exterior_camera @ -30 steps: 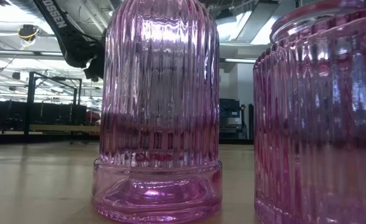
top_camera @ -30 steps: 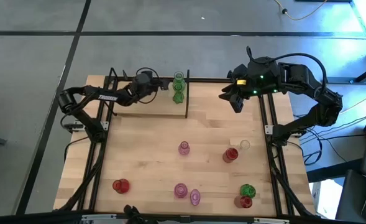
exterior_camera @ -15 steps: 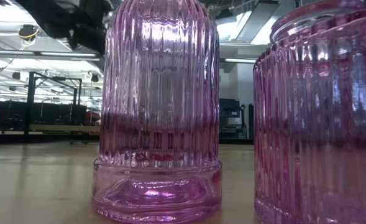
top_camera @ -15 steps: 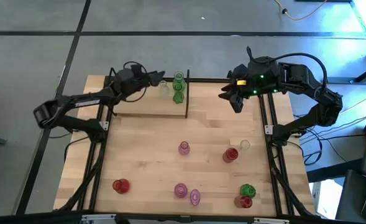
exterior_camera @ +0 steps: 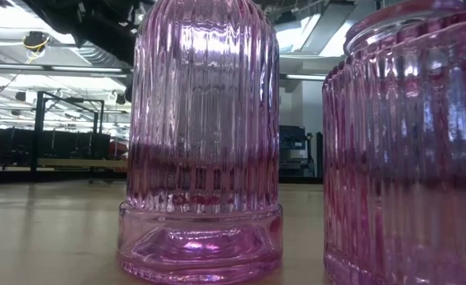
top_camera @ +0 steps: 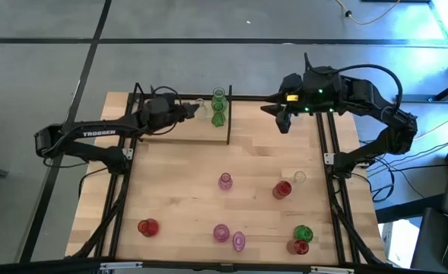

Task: Sort vases onto shelf
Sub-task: Put the bottom left transparent vase on the shelf

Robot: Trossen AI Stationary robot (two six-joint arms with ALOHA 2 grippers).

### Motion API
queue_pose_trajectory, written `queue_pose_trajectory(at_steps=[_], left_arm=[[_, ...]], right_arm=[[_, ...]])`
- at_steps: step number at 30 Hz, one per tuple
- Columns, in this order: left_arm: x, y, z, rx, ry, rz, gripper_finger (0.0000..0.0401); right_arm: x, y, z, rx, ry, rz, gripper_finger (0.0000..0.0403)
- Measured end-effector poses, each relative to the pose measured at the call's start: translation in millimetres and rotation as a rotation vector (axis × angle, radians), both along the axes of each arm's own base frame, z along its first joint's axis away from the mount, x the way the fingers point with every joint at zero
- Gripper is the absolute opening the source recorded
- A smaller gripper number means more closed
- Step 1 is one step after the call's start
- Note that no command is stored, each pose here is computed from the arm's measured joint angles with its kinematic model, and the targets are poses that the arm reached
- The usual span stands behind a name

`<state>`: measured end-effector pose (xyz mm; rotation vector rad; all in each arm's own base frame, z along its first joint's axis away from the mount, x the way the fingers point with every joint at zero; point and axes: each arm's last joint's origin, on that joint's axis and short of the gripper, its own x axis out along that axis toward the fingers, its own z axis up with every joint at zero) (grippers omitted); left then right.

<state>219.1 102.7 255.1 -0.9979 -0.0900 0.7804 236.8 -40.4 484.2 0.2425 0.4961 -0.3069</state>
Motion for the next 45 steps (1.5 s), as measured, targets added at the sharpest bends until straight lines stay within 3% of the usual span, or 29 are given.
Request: queue_pose_trajectory(at_steps=[3, 5, 10, 14, 17, 24, 30, 45], left_arm=[[1, -6, -6, -0.031, 0.048, -0.001, 0.0023], [-1, -8, -12, -0.089, 0.085, 0.022, 0.0007], [-7, -11, -30, -0.219, 0.208, 0.099, 0.0001], [0, -9, -38, -0.253, 0.202, 0.061, 0.0001], [9, -8, -56, -0.341, 0.243, 0.036, 0.0000], [27, -3, -69, -0.318, 0.182, 0.095, 0.0000], [25, 0, -71, -0.300, 0.181, 0.165, 0.0000], [20, 13, -77, -0.316, 0.231, 0.189, 0.0000]], right_arm=[[-1, 0, 0, 0.002, -0.002, -0.002, 0.0156], [-1, 0, 0, 0.002, -0.002, -0.003, 0.0156], [0, 0, 1, 0.003, -0.007, -0.004, 0.0156], [0, 0, 1, 0.003, -0.007, -0.004, 0.0156], [0, 0, 1, 0.001, -0.013, -0.005, 0.0156], [0, 0, 2, 0.022, -0.029, -0.011, 0.0156], [0, 1, 1, 0.059, -0.025, -0.004, 0.0156], [0, 1, 1, 0.061, -0.022, -0.005, 0.0156]])
